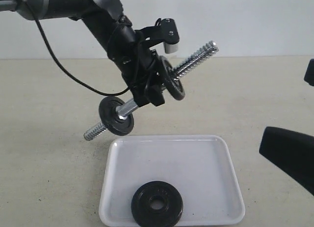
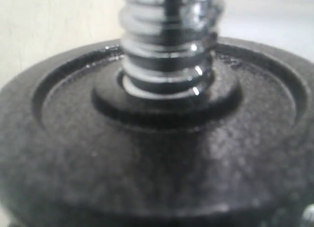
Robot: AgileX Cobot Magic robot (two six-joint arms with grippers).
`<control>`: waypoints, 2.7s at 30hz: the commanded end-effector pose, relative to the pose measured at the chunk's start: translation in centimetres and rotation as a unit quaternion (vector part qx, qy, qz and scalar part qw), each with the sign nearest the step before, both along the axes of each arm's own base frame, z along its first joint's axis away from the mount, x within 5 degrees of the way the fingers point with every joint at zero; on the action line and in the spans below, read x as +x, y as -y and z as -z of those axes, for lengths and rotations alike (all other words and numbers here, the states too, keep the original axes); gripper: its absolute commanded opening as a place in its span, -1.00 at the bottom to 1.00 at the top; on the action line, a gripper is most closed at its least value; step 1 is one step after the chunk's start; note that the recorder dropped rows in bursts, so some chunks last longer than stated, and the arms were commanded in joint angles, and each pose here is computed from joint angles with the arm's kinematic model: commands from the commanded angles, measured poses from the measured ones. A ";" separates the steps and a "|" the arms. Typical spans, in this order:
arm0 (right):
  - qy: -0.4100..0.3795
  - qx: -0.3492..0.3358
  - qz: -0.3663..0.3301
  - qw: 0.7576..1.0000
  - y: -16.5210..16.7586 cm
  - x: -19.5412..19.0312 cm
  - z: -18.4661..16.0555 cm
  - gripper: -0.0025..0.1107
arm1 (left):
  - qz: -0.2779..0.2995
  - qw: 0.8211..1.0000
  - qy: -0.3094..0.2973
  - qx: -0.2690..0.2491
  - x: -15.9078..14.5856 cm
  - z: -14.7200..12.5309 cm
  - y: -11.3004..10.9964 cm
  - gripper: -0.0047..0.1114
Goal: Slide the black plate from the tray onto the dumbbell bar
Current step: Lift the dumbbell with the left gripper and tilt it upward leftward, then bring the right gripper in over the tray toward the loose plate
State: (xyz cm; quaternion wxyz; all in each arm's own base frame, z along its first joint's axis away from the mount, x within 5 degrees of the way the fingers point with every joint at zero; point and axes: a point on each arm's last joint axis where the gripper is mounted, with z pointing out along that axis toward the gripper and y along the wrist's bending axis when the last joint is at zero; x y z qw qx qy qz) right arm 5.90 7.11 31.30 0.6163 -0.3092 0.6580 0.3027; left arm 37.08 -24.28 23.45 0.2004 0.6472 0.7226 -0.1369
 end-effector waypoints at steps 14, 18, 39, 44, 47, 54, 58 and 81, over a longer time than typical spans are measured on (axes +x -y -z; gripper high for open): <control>-0.006 0.005 -0.001 1.000 0.0 0.1 0.1 0.88 | -0.064 0.984 0.121 -0.114 -3.6 -3.6 -6.3 -0.84; -0.006 0.005 -0.001 1.000 0.0 0.1 0.1 0.88 | -0.087 0.980 0.141 -0.112 -4.6 -2.4 -7.2 -0.84; -0.007 0.005 -0.002 1.000 0.0 0.1 0.1 0.88 | -0.126 0.966 0.173 -0.143 -9.7 0.0 -9.5 -0.84; -0.007 0.012 -0.004 1.000 -0.1 0.0 0.0 0.88 | -0.135 0.962 0.172 -0.163 -10.6 0.0 -9.7 -0.84; -0.009 0.031 -0.008 0.999 -0.1 0.0 -0.2 0.88 | -0.136 0.961 0.172 -0.170 -11.2 0.2 -9.9 -0.84; -0.018 0.090 -0.043 0.995 -0.5 -0.5 -1.0 0.88 | -0.135 0.963 0.151 -0.175 -12.3 1.0 -10.1 -0.84; -0.033 0.124 -0.082 0.988 -0.8 -1.1 -1.4 0.88 | -0.130 0.964 0.146 -0.180 -12.4 1.0 -10.0 -0.84; -0.057 0.168 -0.153 0.972 -1.2 -2.3 -2.0 0.88 | -0.146 0.959 0.135 -0.199 -12.3 0.8 -9.8 -0.84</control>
